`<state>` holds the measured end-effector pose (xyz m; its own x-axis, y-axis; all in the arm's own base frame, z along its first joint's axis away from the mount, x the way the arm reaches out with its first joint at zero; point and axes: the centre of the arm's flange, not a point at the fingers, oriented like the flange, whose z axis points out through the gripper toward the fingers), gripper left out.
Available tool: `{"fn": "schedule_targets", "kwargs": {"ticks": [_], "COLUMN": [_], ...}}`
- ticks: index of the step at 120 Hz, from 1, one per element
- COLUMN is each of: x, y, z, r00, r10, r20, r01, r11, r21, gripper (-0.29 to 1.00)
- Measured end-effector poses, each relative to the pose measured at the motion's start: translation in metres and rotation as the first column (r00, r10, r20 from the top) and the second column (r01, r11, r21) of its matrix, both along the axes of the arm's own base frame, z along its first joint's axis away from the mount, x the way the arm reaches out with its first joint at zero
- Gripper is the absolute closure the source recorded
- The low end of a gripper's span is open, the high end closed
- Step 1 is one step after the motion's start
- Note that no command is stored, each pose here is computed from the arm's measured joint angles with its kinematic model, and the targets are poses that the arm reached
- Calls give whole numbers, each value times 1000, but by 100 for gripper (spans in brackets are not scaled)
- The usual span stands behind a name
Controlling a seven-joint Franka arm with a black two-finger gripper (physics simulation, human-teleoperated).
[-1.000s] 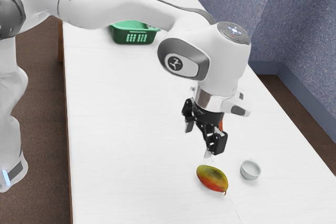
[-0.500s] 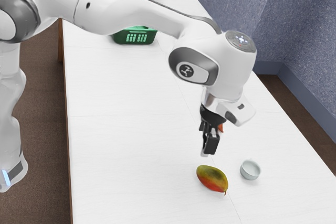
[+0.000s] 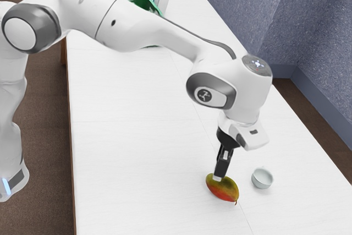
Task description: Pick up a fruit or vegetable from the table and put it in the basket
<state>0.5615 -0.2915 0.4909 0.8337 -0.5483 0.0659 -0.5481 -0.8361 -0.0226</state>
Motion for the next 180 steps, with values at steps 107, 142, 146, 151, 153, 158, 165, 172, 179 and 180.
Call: {"fn": "schedule_targets", "kwargs": {"ticks": [107,142,146,151,153,158,165,172,179,180], "x": [16,-9,-20,-29,-32,-39,-39,-34,-56,-60], "y": [-9,13,23,35,40,54,109,251,374,388], "z": [-71,-31,-12,10,21,47,86,118,135,136], "r00": [988,991,989,985,982,973,960,901,795,780], "r10": [-152,-94,-77,-56,-48,-28,68,323,536,559], "r20": [12,97,127,165,185,229,271,291,285,282], "r01": [152,98,83,62,55,34,-68,-338,-563,-587], "r11": [986,994,996,997,998,999,998,941,827,809], "r21": [-69,-43,-40,-35,-31,-21,-9,2,16,18], "gripper": [9,41,41,42,42,42,43,43,42,42]}}
